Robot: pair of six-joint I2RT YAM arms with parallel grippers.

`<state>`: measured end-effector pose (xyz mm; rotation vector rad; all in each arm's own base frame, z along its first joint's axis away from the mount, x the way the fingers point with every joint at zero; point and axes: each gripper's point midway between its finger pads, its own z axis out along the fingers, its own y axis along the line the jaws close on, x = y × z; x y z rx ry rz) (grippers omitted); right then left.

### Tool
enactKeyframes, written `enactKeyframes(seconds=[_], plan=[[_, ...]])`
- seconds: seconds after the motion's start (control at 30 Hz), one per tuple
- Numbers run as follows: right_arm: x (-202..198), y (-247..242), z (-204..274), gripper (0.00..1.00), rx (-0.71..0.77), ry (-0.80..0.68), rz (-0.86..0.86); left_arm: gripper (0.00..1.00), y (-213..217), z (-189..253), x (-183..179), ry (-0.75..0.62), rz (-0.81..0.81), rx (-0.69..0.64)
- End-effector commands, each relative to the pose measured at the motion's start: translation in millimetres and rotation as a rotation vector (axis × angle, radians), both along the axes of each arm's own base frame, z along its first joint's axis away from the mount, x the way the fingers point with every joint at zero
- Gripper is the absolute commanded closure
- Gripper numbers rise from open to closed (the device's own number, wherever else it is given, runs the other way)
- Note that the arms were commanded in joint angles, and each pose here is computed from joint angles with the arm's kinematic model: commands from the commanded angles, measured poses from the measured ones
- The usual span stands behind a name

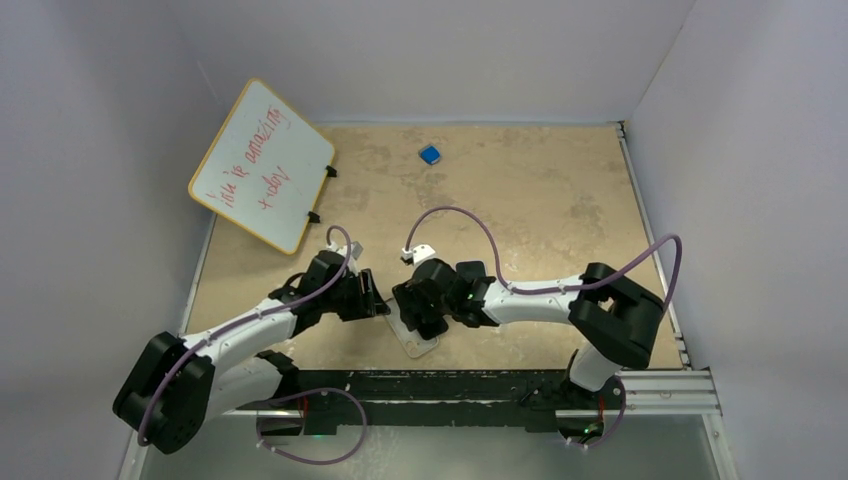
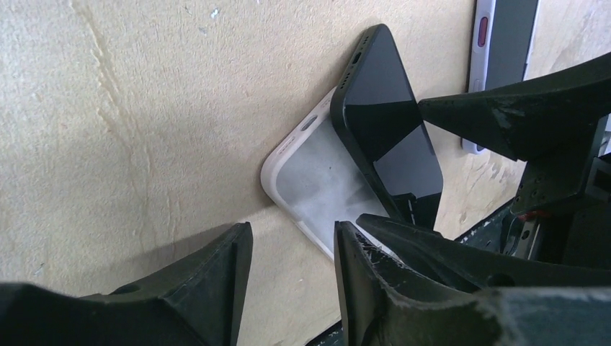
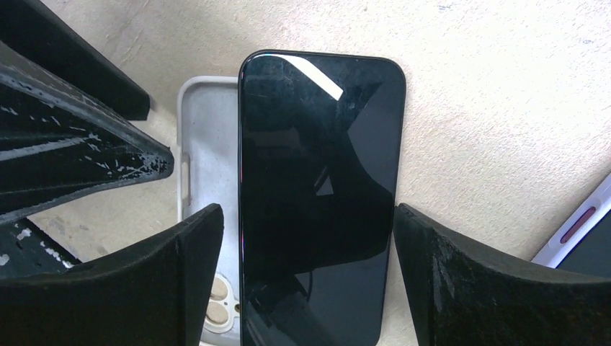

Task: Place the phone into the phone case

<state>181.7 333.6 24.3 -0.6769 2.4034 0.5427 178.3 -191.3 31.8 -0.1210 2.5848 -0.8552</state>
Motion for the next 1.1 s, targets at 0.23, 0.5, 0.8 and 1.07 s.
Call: enactKeyframes(seconds=[0.23,0.5,0.8,1.07], plan=[[-24.0,21.9,30.7,0.19,0.089,0.065,0.054,0.57,-13.3,-1.4,3.6,0.008,-0.025,-0.067],[-34.8,33.9,55.9,0.2,0.191,0.078,0.078,0.62,-18.8,-1.0,5.4,0.003,-0.034,-0.094],[-26.2,18.9,30.3,0.14,0.002,-0.009,-0.023,0.66,-16.0,1.9,1.3,-0.002,-0.025,-0.103],[-33.7,22.8,21.0,0.2,-0.068,-0.002,-0.032,0.66,-17.9,5.6,-2.7,0.009,-0.034,-0.12]])
